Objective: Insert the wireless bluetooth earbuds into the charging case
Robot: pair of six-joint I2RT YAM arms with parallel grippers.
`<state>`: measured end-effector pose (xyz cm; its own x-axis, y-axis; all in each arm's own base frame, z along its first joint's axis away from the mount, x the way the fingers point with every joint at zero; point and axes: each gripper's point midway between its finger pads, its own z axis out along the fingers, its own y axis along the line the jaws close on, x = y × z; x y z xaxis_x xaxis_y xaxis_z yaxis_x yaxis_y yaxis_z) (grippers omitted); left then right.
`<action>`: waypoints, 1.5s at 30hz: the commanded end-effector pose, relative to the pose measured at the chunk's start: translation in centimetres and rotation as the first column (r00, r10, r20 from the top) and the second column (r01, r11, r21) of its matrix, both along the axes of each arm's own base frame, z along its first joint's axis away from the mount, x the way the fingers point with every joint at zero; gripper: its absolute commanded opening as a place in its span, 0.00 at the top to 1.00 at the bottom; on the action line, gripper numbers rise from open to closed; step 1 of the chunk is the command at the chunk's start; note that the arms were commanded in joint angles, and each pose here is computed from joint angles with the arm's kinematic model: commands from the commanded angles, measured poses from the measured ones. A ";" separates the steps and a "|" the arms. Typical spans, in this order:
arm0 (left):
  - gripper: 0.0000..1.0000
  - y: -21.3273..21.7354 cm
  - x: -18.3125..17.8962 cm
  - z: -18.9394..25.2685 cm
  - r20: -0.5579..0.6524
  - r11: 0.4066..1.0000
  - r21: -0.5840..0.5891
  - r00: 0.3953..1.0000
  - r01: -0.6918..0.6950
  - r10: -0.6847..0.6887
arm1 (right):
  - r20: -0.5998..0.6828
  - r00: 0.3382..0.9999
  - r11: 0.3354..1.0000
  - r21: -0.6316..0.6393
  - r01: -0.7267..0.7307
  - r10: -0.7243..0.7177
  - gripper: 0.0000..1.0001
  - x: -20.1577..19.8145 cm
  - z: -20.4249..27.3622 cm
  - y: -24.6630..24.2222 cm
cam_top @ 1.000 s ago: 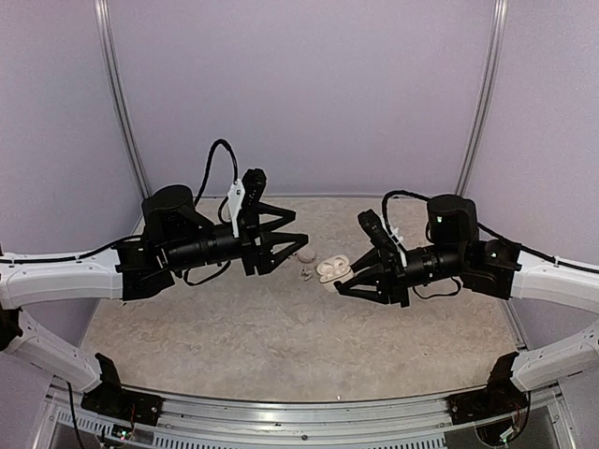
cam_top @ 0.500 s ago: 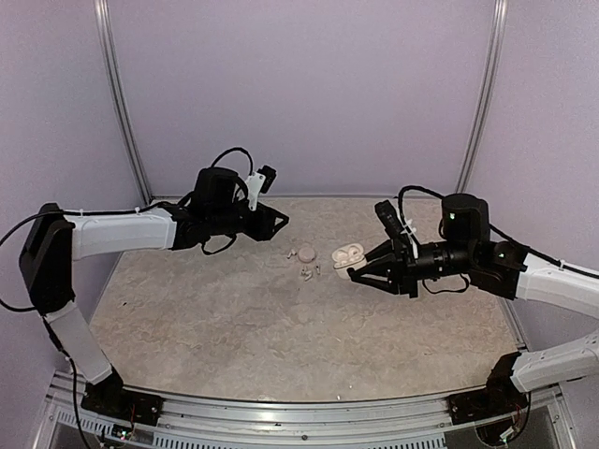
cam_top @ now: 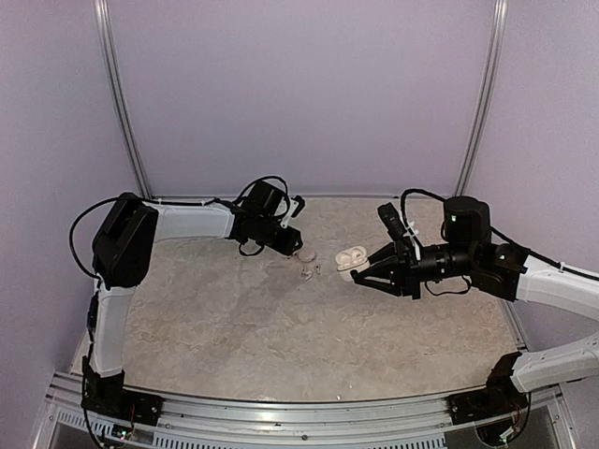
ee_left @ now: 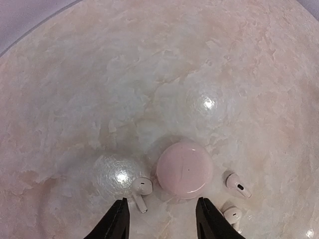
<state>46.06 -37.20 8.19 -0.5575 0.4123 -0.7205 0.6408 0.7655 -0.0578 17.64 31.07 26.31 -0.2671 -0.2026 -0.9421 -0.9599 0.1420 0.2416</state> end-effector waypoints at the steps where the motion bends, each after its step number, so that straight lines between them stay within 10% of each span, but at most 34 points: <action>1: 0.54 0.8 0.8 -1.7 -0.033 0.998 0.059 0.999 -0.025 0.027 | 0.019 1.000 0.999 0.035 -0.007 0.007 1.00 -0.1 1.0 -0.3; 33: 0.77 1.2 1.8 -7.0 -0.151 0.988 0.151 0.988 -0.022 0.045 | 0.016 1.000 1.000 0.022 -0.003 0.002 1.00 0.2 0.5 -0.3; 45: 0.88 5.0 -7.1 -6.2 -0.264 0.984 0.175 0.962 -0.026 0.073 | 0.021 1.000 0.999 0.038 -0.024 0.023 1.00 -0.3 1.0 -0.4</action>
